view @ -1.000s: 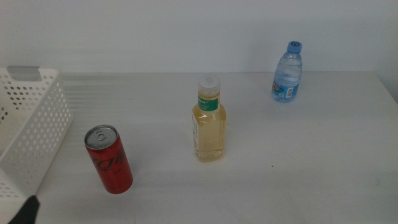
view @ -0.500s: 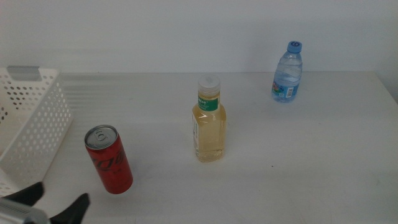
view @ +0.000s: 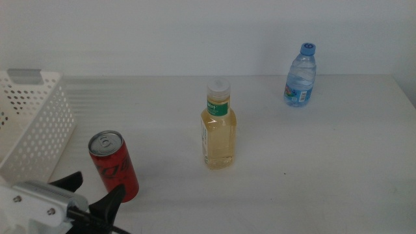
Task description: Use arms to grab the bottles and put them into the dustbin to the left of the table.
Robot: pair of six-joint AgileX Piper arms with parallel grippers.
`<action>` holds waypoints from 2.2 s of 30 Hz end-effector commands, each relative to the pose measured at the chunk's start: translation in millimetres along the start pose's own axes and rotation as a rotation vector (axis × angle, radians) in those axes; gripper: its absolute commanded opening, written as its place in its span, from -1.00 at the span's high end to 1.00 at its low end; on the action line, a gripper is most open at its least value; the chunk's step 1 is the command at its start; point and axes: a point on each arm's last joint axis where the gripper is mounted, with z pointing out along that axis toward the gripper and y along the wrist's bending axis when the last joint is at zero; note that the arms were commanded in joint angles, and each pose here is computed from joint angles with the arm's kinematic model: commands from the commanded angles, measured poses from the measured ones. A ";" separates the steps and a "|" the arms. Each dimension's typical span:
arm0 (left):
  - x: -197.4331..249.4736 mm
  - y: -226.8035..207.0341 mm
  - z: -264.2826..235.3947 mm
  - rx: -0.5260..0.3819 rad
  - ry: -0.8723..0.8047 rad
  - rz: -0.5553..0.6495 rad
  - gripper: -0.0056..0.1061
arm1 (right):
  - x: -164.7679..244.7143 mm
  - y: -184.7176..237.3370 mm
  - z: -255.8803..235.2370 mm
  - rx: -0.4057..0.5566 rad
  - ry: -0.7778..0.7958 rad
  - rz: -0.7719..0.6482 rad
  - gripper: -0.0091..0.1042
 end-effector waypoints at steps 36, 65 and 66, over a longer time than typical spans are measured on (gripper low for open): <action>-5.6 7.4 46.8 -0.064 -0.170 -0.089 -0.72 | -10.4 -0.8 -3.0 0.012 -0.108 -0.011 -0.36; -12.7 10.2 96.4 -0.105 -0.193 -0.003 -0.72 | -10.4 -0.8 -3.0 0.012 -0.108 -0.011 -0.36; -11.7 11.3 97.9 -0.116 -0.190 -0.007 -0.71 | -10.4 -0.8 -3.0 0.012 -0.108 -0.011 -0.36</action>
